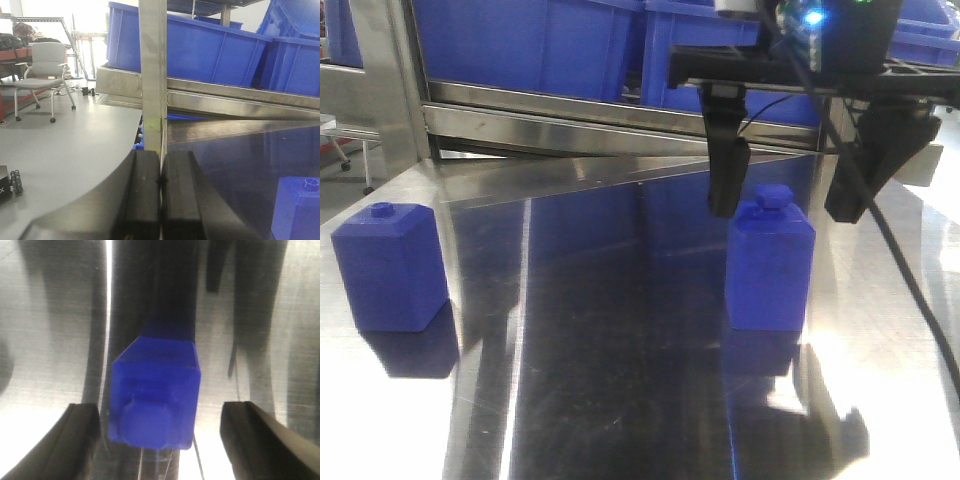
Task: Pick and sort blue part to right shelf
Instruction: 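Lower the open right gripper around the blue knobbed block nearer it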
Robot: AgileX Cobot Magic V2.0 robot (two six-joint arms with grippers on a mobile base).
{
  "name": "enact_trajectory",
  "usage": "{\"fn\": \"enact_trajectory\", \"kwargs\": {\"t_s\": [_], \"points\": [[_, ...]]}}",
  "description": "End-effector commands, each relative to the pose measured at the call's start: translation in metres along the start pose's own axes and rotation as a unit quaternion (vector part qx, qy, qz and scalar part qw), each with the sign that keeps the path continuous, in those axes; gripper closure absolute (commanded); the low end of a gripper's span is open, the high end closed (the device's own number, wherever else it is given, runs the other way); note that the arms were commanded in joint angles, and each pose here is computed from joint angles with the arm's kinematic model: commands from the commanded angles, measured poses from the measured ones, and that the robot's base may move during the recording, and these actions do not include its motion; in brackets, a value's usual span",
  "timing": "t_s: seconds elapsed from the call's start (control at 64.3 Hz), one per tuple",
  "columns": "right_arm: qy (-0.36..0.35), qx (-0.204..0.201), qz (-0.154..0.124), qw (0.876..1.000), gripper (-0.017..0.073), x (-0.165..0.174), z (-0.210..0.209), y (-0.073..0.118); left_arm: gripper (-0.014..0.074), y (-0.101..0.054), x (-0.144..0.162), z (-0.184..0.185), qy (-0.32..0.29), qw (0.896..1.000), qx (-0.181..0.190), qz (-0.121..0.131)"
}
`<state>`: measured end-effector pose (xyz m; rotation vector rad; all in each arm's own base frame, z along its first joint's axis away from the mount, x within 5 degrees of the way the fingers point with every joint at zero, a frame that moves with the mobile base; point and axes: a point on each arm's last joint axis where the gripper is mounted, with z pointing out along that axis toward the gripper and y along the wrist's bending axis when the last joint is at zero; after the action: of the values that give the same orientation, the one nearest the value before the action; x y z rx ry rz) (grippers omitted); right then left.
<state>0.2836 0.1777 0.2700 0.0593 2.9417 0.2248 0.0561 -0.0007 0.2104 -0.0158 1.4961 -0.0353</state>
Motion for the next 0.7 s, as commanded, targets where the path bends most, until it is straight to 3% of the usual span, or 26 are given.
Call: {"fn": "enact_trajectory", "kwargs": {"t_s": [0.0,0.233,0.685], "points": [[-0.040,-0.013,0.005,0.999,-0.0020,-0.007,-0.016,0.003,0.0461,0.001,-0.001,-0.002,-0.043,0.999,-0.003,-0.005],[-0.041,-0.011,0.019,0.999,-0.0020,-0.013,-0.001,0.006,0.0461,0.001,-0.001,-0.002,-0.043,0.999,-0.003,-0.005],[-0.027,0.007,0.007,1.000,-0.0020,-0.012,0.017,0.012,0.0461,0.001,-0.001,-0.002,-0.043,0.999,-0.003,-0.005]]}}
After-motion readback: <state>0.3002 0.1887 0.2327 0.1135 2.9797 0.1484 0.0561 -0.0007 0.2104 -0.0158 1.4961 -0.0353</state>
